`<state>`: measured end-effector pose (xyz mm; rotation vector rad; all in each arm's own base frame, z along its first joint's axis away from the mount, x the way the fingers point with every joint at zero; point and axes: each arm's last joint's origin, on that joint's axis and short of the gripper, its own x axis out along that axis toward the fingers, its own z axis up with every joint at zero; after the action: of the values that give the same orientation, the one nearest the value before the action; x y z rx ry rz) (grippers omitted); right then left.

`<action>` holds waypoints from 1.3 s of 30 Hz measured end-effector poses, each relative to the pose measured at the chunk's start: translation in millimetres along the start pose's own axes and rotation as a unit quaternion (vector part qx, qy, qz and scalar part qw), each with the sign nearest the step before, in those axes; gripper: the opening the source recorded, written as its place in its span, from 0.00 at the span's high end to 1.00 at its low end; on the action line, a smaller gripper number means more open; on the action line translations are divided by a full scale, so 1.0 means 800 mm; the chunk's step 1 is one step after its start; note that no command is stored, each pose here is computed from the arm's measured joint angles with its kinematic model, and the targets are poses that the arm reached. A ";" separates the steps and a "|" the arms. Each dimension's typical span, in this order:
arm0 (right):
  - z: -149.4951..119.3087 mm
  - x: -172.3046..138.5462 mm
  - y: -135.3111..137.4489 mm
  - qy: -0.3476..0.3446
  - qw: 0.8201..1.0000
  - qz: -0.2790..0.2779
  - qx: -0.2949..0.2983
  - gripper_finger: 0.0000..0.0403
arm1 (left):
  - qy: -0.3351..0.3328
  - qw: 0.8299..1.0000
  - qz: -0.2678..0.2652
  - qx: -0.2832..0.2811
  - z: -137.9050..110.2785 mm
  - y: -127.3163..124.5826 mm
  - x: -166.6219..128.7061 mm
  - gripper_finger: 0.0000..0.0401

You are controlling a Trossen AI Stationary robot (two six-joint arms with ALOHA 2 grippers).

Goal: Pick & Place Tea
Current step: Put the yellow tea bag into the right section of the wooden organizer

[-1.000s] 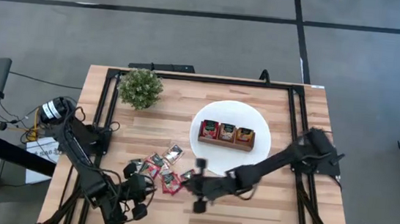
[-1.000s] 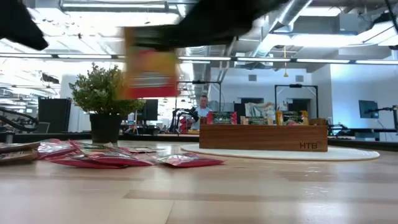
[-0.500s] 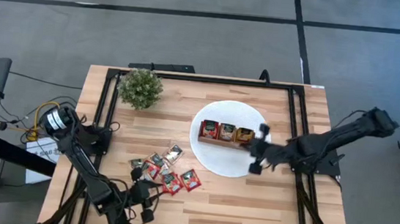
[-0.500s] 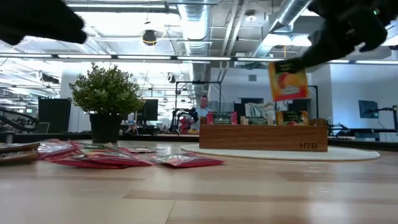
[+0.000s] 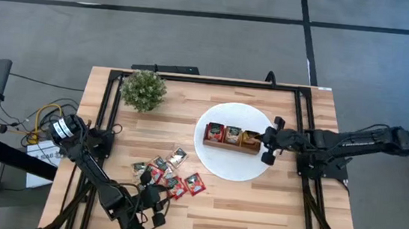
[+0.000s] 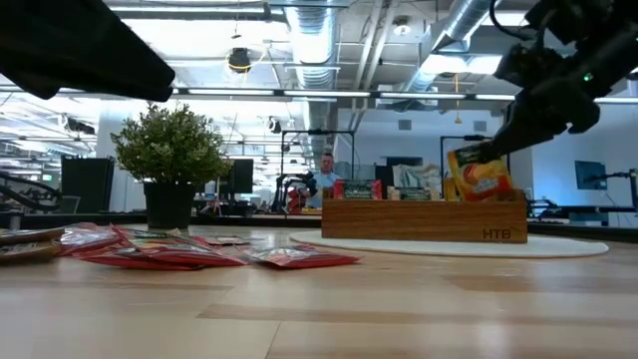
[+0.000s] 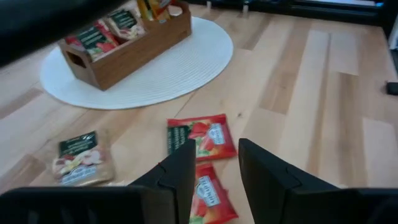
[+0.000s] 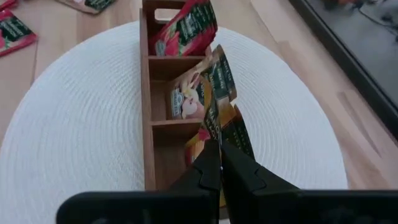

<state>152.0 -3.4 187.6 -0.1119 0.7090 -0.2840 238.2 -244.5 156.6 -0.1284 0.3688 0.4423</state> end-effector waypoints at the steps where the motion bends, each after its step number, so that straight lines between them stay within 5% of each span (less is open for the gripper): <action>1: 0.001 0.001 -0.001 -0.003 1.000 0.003 0.000 1.00 | 0.000 1.000 -0.001 -0.001 0.000 0.000 0.000 0.72; 16: -0.003 0.032 0.005 0.045 0.999 0.011 -0.013 0.97 | 0.001 1.000 -0.001 0.000 0.000 0.000 0.000 0.72; 30: 0.044 0.002 -0.010 0.057 0.996 -0.062 -0.012 0.51 | 0.001 1.000 -0.001 0.001 0.000 0.000 0.000 0.72; 39: 0.035 0.028 -0.010 0.119 0.991 -0.025 0.052 0.65 | 0.001 1.000 -0.001 0.001 0.000 0.000 0.000 0.72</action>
<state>184.9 -17.0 196.7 0.0029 0.9267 -0.3858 238.2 -244.6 156.6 -0.1275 0.3711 0.4407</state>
